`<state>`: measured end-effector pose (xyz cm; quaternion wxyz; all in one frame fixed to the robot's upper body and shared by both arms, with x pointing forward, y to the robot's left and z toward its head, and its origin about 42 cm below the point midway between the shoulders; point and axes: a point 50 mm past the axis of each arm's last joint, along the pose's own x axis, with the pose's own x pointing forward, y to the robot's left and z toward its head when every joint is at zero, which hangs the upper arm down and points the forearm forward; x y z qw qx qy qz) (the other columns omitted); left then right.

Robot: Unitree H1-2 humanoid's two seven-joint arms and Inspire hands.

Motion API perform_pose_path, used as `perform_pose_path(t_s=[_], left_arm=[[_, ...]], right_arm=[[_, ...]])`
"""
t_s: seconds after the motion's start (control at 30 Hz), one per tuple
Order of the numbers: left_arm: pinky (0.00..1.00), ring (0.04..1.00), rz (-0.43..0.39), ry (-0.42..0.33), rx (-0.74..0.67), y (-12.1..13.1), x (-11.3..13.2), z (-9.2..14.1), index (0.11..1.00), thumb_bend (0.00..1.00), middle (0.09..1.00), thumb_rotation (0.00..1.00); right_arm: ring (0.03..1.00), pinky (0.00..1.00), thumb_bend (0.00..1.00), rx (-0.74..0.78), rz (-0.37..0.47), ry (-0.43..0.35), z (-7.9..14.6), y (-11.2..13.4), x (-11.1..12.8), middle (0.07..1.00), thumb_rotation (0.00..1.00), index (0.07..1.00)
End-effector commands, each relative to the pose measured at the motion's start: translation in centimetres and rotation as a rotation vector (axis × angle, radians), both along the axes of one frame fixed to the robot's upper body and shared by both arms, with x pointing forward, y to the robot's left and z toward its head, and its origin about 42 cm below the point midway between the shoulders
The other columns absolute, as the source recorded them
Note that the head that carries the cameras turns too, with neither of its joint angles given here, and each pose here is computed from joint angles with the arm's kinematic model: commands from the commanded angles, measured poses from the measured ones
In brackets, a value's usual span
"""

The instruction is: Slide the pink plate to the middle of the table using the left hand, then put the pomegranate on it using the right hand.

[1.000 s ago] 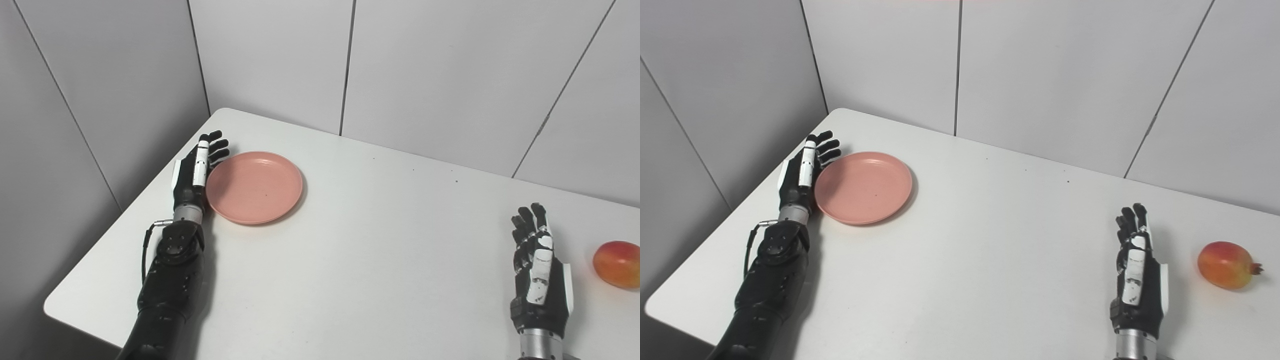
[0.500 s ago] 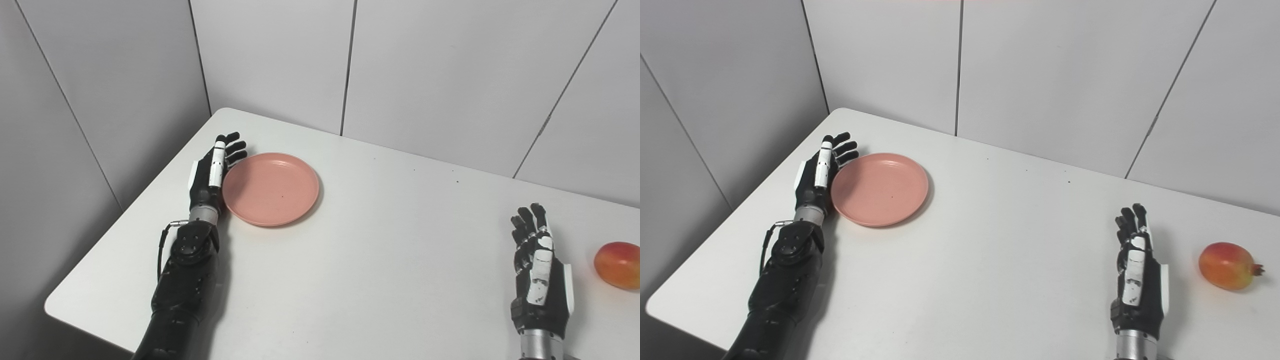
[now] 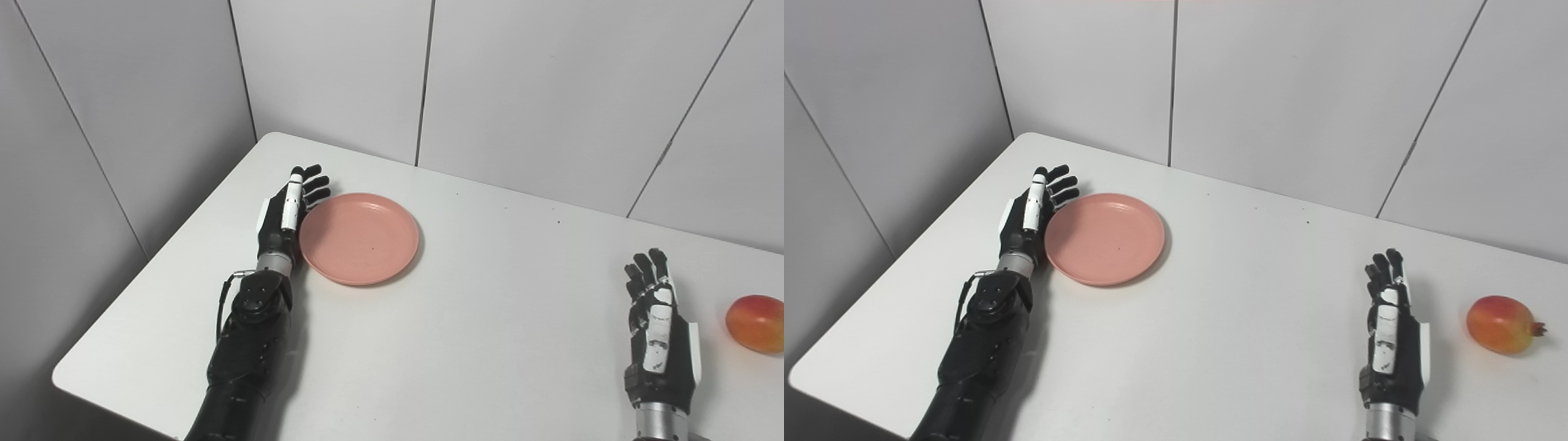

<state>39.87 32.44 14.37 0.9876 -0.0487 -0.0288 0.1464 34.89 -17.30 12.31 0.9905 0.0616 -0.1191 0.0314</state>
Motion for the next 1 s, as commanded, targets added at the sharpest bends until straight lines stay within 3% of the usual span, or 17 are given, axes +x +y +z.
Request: perform_pose_path(t_s=[0.0, 0.57, 0.97], left_arm=[[0.80, 0.812, -0.038, -0.080, 0.021, -0.7, 1.2, 2.6, 0.782, 0.33, 0.801, 1.00], [0.82, 0.840, -0.156, -0.056, 0.060, -3.7, 1.3, 2.8, 0.810, 0.33, 0.830, 1.00], [0.82, 0.826, -0.180, -0.023, 0.031, -6.2, 1.3, 2.5, 0.790, 0.33, 0.814, 1.00]], right_arm=[[0.937, 1.00, 0.58, -0.009, -0.019, 0.069, -2.4, -0.5, -1.4, 0.937, 0.97, 0.950], [0.983, 1.00, 0.58, -0.056, -0.014, 0.090, -1.8, 0.2, -1.2, 0.980, 0.98, 0.975], [1.000, 1.00, 0.55, -0.076, -0.037, 0.094, -1.8, 0.7, -1.0, 0.994, 0.98, 0.985]])
